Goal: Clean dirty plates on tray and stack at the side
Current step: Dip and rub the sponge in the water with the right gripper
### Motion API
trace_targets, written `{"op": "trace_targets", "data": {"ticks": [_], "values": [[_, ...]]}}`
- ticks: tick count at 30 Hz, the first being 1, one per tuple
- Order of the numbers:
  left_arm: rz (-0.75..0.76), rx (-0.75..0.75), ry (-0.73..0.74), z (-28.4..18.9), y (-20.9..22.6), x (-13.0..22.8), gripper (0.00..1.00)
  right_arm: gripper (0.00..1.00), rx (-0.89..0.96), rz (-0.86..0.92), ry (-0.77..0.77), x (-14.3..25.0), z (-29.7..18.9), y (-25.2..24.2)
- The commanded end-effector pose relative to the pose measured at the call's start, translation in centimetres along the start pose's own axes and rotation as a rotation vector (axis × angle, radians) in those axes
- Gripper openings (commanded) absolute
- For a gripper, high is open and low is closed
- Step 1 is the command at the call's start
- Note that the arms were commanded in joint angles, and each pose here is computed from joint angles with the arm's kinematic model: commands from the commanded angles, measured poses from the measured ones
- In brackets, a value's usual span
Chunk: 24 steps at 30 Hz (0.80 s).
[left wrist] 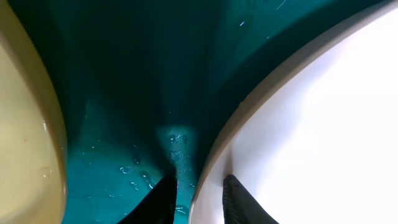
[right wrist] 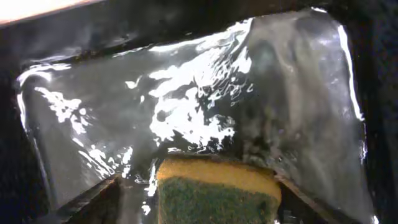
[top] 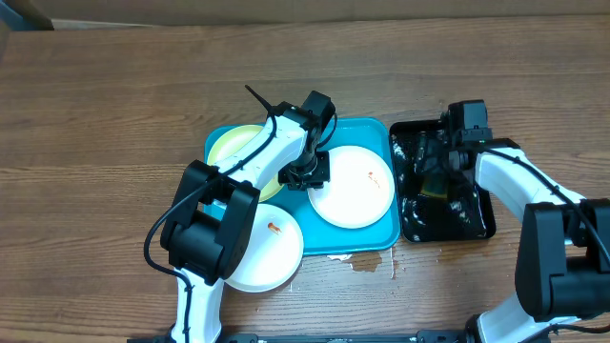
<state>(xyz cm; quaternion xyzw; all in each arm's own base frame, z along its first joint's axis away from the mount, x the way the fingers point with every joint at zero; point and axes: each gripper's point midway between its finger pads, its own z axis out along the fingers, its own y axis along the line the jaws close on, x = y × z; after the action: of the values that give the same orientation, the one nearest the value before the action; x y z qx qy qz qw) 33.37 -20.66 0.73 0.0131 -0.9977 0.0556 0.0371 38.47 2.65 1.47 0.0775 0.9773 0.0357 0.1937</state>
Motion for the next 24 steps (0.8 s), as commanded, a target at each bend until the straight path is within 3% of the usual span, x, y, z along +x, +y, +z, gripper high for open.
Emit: {"op": "trace_targets", "data": {"ticks": [1,3,4,6,7,9,11,15,19,24], "values": [[0.001,-0.021,0.007,0.7,0.4,0.1,0.28,0.63,-0.009,-0.004,-0.011,-0.7,0.0,0.4],[0.002,-0.018,0.002,0.7,0.3,0.0,0.28,0.49,-0.008,-0.004,-0.010,-0.7,0.0,0.4],[0.002,-0.016,0.000,0.7,0.3,-0.1,0.28,0.32,-0.008,-0.004,-0.008,-0.7,0.1,0.4],[0.003,-0.015,-0.004,0.7,0.2,-0.1,0.25,0.25,-0.008,-0.004,-0.008,-0.7,0.1,0.4],[0.003,-0.015,-0.004,0.7,0.2,-0.1,0.22,0.28,-0.008,-0.004,-0.008,-0.7,0.0,0.4],[0.003,-0.021,-0.007,0.7,0.3,-0.2,0.20,0.66,-0.008,-0.004,-0.005,-0.7,-0.1,0.4],[0.003,-0.032,-0.013,0.7,0.5,-0.3,0.25,0.93,-0.003,-0.008,0.013,-0.4,-0.7,0.3],[0.003,-0.033,-0.014,0.7,0.6,-0.3,0.30,0.92,0.014,-0.006,0.087,1.1,-1.6,0.0],[0.003,-0.033,-0.014,0.7,0.6,-0.3,0.32,0.79,0.035,0.035,0.172,3.6,-1.3,-0.5],[0.003,-0.033,-0.015,0.7,0.5,-0.3,0.32,0.75,0.028,0.019,0.157,4.1,-0.3,-0.3]]}}
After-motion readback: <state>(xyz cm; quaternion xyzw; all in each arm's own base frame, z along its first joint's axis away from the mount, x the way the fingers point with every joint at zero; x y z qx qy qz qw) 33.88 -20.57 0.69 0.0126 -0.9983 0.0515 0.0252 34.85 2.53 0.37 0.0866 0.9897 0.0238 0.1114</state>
